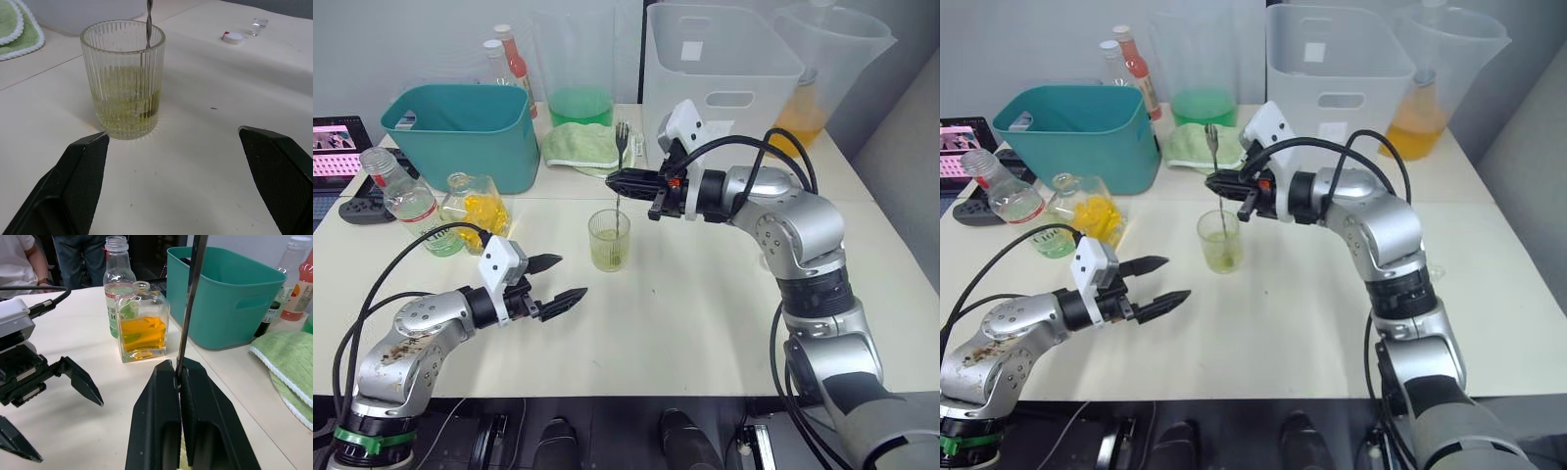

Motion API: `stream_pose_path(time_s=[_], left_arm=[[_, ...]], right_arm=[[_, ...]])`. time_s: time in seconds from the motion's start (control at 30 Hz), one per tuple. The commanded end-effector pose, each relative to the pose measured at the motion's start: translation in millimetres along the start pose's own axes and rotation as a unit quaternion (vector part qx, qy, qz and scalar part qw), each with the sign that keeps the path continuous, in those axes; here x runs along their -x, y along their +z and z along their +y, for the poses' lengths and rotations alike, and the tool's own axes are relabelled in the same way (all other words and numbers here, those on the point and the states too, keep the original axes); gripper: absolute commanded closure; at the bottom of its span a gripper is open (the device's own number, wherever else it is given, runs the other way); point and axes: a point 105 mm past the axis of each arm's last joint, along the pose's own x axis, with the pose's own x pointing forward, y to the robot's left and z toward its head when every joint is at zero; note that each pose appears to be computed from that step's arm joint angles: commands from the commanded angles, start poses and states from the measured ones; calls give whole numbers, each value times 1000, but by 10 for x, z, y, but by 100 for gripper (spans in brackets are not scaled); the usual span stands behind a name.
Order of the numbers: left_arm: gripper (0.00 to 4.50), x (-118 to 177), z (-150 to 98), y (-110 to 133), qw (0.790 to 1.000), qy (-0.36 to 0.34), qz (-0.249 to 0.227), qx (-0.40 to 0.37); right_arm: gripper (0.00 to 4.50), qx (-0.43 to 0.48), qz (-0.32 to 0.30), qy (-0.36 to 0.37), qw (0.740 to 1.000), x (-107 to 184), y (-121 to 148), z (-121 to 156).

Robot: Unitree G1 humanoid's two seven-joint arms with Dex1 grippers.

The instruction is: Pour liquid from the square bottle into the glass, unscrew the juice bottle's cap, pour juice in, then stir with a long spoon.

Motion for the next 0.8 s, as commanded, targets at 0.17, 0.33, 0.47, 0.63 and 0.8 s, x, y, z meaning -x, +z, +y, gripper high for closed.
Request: stream_pose_path(time_s=[0.17, 0.33, 0.47, 0.63, 0.8], left_arm=[[2, 59, 15, 142, 999, 8, -25, -20], [2, 60, 16, 126, 1000, 8, -21, -19], [2, 63, 47, 162, 999, 8, -21, -24], [2, 93, 87, 179, 999, 12, -24, -28], [2, 96, 107, 187, 999, 13, -25, -29]], right_arm=[[450, 29, -56, 17, 998, -95, 298, 64], [450, 25, -34, 36, 998, -19, 241, 99], [450, 25, -28, 13, 999, 99, 228, 7], [450, 15, -61, -2, 998, 201, 387, -58], [450, 12, -76, 8, 997, 195, 487, -24]])
